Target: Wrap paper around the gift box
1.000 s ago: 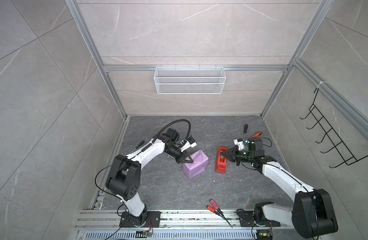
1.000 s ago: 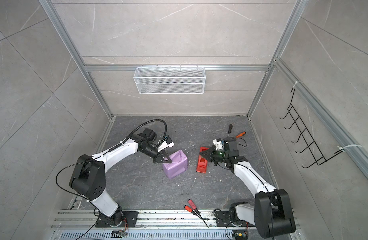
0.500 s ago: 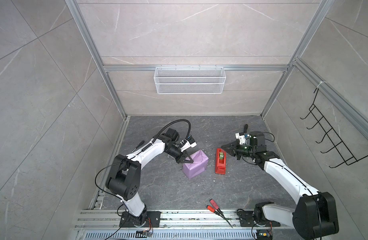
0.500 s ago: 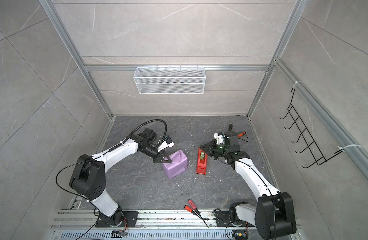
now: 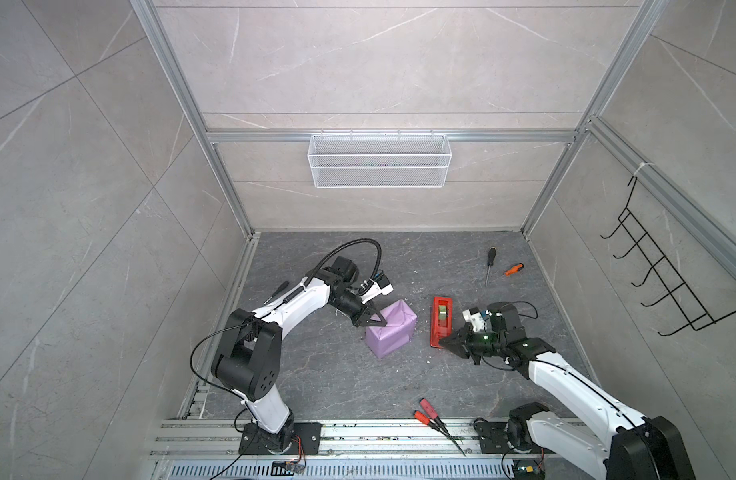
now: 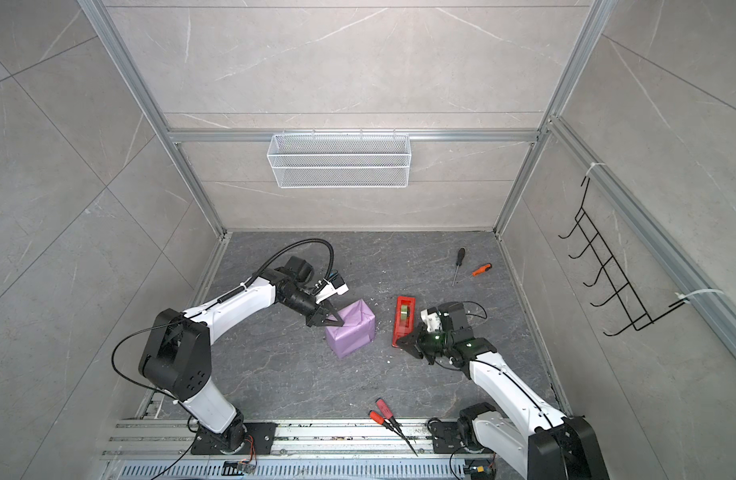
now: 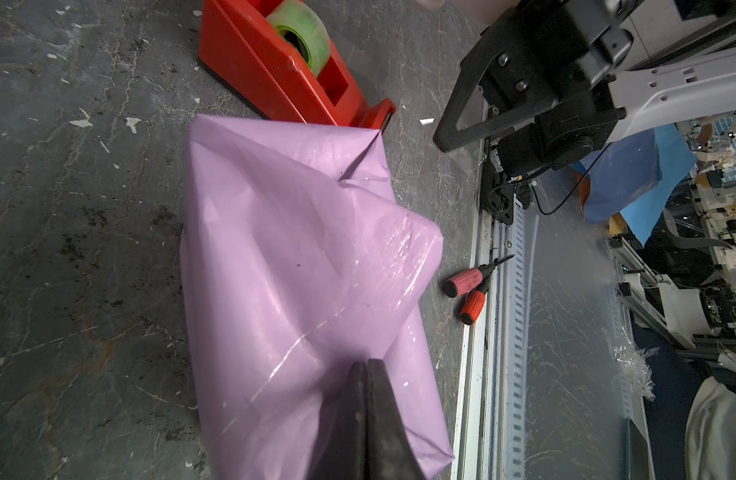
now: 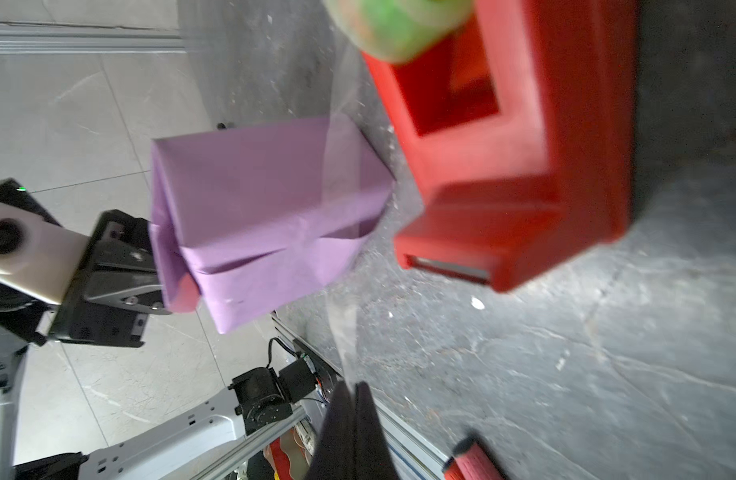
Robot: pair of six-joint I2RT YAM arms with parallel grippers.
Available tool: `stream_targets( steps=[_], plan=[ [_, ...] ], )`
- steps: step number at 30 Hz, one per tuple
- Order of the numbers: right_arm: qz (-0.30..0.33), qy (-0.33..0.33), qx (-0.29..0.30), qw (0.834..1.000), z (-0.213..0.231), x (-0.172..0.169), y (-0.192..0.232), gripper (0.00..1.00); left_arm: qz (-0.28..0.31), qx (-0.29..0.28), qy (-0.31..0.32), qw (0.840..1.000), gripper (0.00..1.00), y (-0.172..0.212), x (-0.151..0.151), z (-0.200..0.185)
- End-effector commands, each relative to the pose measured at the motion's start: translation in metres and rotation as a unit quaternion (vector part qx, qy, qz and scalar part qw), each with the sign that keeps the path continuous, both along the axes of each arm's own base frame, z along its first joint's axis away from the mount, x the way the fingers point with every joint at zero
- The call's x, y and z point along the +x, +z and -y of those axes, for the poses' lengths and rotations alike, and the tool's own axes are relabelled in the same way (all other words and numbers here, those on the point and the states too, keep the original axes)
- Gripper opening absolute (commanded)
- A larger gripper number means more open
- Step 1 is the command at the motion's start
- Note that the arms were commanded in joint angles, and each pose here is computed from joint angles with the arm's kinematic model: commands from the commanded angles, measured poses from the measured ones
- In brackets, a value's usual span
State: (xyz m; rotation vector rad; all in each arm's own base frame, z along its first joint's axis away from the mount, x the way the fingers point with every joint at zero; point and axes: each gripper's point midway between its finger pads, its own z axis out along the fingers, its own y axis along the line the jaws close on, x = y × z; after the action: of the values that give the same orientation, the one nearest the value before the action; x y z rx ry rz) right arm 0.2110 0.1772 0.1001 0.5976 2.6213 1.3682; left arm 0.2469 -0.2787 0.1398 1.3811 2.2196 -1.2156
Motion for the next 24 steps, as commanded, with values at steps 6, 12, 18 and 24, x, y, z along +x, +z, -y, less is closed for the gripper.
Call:
stream_targets(
  steps=[6, 12, 18, 24],
  plan=[
    [-0.025, 0.006, -0.027, 0.999, 0.002, -0.013, -0.028, 0.00, -0.020, 0.079, 0.007, 0.997, 0.00, -0.041, -0.005, -0.015],
    [-0.027, -0.002, -0.057, 0.998, 0.008, -0.007, -0.043, 0.00, -0.018, 0.080, 0.007, 0.997, 0.00, -0.042, -0.006, -0.016],
    [-0.042, 0.004, -0.087, 0.995, 0.009, 0.005, -0.070, 0.00, -0.019, 0.079, 0.006, 0.997, 0.00, -0.042, -0.006, -0.016],
    [-0.027, 0.019, -0.093, 0.995, 0.001, 0.010, -0.052, 0.00, -0.022, 0.077, 0.006, 0.997, 0.00, -0.041, -0.006, -0.015]
  ],
)
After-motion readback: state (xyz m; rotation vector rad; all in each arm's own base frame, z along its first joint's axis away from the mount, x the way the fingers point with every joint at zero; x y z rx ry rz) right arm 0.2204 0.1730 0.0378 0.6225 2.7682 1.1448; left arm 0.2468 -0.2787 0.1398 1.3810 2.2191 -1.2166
